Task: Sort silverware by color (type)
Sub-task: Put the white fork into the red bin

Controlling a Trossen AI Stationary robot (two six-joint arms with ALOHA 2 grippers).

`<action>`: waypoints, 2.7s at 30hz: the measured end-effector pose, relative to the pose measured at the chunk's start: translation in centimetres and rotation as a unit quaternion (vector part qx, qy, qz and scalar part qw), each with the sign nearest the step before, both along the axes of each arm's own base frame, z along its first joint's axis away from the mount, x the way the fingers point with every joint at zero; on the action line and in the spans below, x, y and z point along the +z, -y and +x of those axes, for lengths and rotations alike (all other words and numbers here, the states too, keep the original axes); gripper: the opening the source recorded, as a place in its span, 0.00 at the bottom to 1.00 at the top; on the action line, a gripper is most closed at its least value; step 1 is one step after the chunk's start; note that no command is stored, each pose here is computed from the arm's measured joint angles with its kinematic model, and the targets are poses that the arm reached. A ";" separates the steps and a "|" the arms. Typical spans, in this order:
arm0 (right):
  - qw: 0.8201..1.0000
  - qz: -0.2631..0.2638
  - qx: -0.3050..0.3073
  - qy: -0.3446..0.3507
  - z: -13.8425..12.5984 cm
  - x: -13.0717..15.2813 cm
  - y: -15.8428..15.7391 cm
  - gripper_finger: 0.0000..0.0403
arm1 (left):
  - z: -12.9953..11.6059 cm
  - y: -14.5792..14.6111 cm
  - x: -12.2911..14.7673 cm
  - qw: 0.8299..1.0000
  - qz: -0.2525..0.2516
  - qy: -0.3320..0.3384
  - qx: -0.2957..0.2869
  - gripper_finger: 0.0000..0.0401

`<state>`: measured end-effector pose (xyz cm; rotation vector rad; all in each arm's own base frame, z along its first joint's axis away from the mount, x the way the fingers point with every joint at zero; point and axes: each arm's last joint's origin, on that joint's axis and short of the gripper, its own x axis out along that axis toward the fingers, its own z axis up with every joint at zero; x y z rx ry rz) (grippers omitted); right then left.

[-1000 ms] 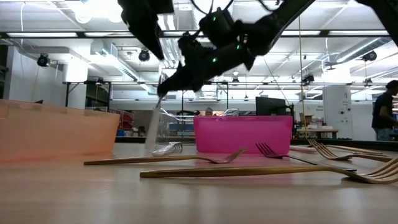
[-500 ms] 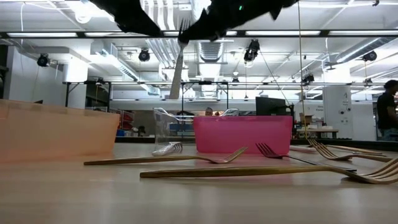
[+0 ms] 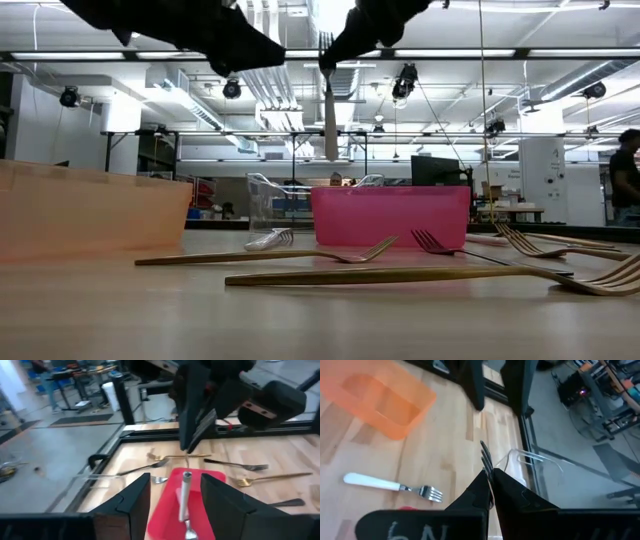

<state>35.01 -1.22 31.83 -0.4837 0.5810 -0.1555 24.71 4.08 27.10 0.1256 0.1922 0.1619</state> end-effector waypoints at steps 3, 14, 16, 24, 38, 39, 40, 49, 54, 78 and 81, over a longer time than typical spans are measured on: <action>1.000 -0.001 0.003 0.005 0.0 0.5 -0.1 0.02 | 1.2 0.0 -0.5 0.999 -0.003 0.012 -0.030 0.43; 1.000 -0.018 0.016 0.010 0.1 1.8 -0.3 0.02 | 5.0 -0.6 -3.2 0.999 0.001 -0.032 -0.029 0.59; 1.000 -0.019 0.017 0.010 0.1 1.8 -0.3 0.02 | 5.6 -0.7 -3.4 0.999 -0.001 -0.030 -0.028 0.58; 0.999 -0.028 0.022 0.009 0.2 1.8 -0.3 0.02 | 7.1 -0.9 -4.4 0.998 -0.002 -0.047 -0.029 0.41; 0.999 -0.016 0.011 0.028 0.3 2.0 -0.3 0.03 | 7.2 -0.9 -4.3 0.999 0.015 -0.032 -0.001 0.04; 0.999 -0.014 0.009 0.031 0.3 2.1 -0.3 0.03 | 7.2 -0.9 -4.2 0.999 0.016 -0.030 0.002 0.04; 0.999 -0.011 0.007 0.036 0.3 2.2 -0.3 0.05 | 7.2 -1.0 -4.2 0.999 0.016 -0.027 0.004 0.04; 0.999 -0.003 -0.010 0.052 0.4 2.4 -0.2 0.25 | 7.3 -1.0 -3.7 1.000 0.006 0.000 0.012 0.04; 0.995 -0.019 -0.037 0.088 0.2 3.4 -0.1 0.29 | 7.3 -1.2 -3.3 0.999 0.013 0.018 0.046 0.04; 0.969 0.074 -0.099 0.215 -1.0 5.7 -0.3 0.20 | 6.7 -2.4 2.3 0.975 0.100 0.095 0.173 0.04; 0.964 0.070 -0.114 0.228 -0.8 5.8 -0.7 0.18 | 6.6 -2.6 2.4 0.972 0.103 0.094 0.188 0.04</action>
